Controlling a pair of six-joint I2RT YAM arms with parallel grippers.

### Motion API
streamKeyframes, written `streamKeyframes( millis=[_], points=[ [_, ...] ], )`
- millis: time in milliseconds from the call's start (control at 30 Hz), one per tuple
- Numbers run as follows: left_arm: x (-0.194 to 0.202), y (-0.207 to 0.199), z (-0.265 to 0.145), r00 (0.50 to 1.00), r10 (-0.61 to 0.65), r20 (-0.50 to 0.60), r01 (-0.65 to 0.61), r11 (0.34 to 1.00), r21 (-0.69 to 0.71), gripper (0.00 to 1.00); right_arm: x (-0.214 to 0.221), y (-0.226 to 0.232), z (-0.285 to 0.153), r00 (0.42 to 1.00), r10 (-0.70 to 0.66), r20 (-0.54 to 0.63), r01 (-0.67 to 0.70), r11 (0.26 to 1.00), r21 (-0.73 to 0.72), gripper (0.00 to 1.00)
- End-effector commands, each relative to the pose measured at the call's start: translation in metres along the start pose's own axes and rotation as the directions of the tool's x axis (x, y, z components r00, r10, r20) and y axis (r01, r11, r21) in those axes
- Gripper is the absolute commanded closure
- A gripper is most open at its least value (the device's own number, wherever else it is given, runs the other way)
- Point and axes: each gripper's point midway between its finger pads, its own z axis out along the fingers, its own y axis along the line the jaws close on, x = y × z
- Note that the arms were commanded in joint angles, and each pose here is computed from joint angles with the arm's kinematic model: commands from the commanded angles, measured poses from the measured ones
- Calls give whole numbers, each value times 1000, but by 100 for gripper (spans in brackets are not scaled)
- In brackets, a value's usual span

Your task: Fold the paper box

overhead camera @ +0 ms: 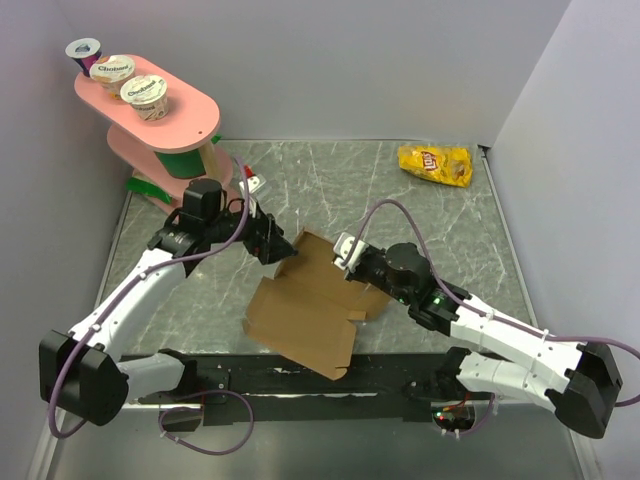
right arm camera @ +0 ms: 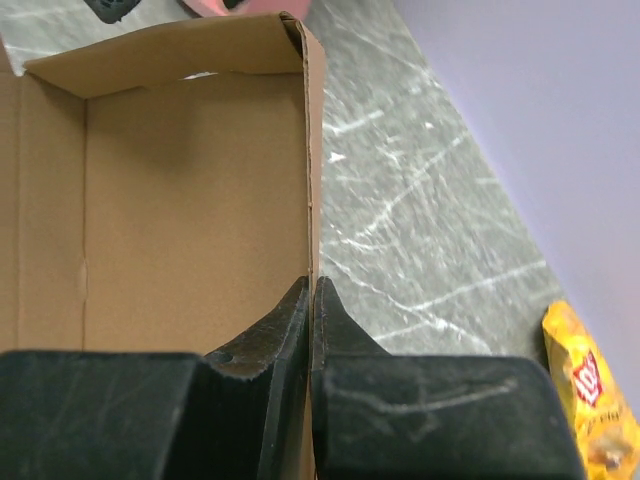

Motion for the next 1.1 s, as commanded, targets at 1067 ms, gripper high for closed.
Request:
streamKeyframes(
  millis=[1067],
  points=[
    [-30,39,-27,976,163,146,-83,895,-439,14,-27,-40,11,986,142,-83,-128,979,156,95]
  ],
)
